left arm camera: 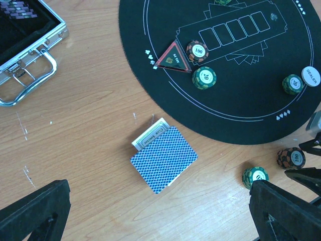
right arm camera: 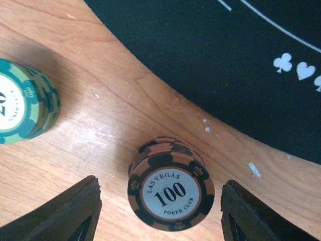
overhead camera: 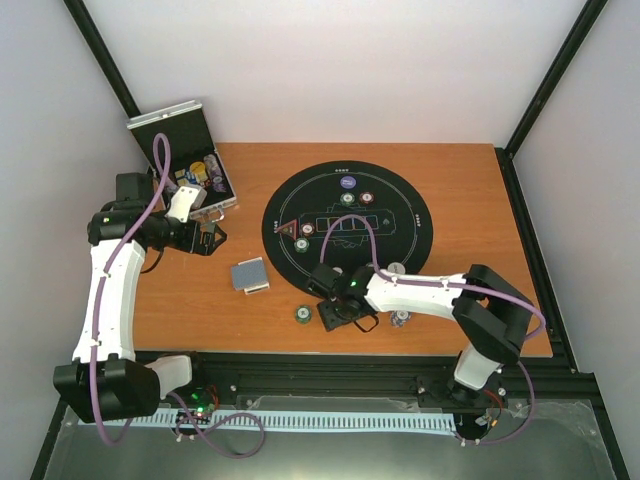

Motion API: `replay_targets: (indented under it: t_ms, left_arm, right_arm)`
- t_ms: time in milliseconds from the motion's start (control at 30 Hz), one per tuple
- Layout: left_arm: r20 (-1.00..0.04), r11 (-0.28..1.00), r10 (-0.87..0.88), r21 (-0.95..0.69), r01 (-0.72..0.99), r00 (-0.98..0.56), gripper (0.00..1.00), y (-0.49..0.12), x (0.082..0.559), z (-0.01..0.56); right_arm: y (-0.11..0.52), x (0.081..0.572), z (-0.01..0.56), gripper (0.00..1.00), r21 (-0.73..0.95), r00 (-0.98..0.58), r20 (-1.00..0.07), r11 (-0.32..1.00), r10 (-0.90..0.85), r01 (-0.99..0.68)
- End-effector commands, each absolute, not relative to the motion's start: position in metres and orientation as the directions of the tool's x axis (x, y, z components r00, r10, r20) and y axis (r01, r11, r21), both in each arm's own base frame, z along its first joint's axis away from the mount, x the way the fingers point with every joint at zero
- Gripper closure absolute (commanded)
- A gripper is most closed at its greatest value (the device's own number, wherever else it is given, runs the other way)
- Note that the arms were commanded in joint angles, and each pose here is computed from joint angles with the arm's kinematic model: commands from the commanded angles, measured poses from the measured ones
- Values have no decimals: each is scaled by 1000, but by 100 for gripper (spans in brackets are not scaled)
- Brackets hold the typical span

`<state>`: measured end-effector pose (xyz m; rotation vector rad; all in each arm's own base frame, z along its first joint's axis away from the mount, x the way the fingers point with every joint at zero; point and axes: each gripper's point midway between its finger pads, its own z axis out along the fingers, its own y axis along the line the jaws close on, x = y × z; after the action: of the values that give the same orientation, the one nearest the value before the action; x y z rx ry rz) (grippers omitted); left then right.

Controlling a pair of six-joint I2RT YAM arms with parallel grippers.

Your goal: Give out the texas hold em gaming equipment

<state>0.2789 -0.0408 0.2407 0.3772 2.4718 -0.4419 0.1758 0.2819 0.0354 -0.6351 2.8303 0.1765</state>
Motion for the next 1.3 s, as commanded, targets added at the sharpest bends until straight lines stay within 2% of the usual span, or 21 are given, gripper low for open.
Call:
replay_targets:
  t_ms: [0,333,733,1100,1267]
  left_arm:
    - [-614,903,155,-230,363,-774,0,-42,275,252]
    - [-617,903,158,-226,365,-771,0,-42,276,255]
    - [-617,900,155,-233,367,-772,0,-43,277,255]
    - [-619,903,158,-225,367,-770,0,-42,276,255]
    - [-620,902,159,-226,369,-768,0,-42,275,256]
  right_arm:
    - [285,173,25,36,70,-883,-250,902,-398,-427]
    - [283,176,15,47,30,-879,-239,902,-412,-431]
    - [290,182,37,51,35,-867,-271,896,-418,-443]
    - [284,178,22,54,16,-873,-239,897,-425,-441]
    - [284,181,26,63,14,-871,-252,899,-421,-438]
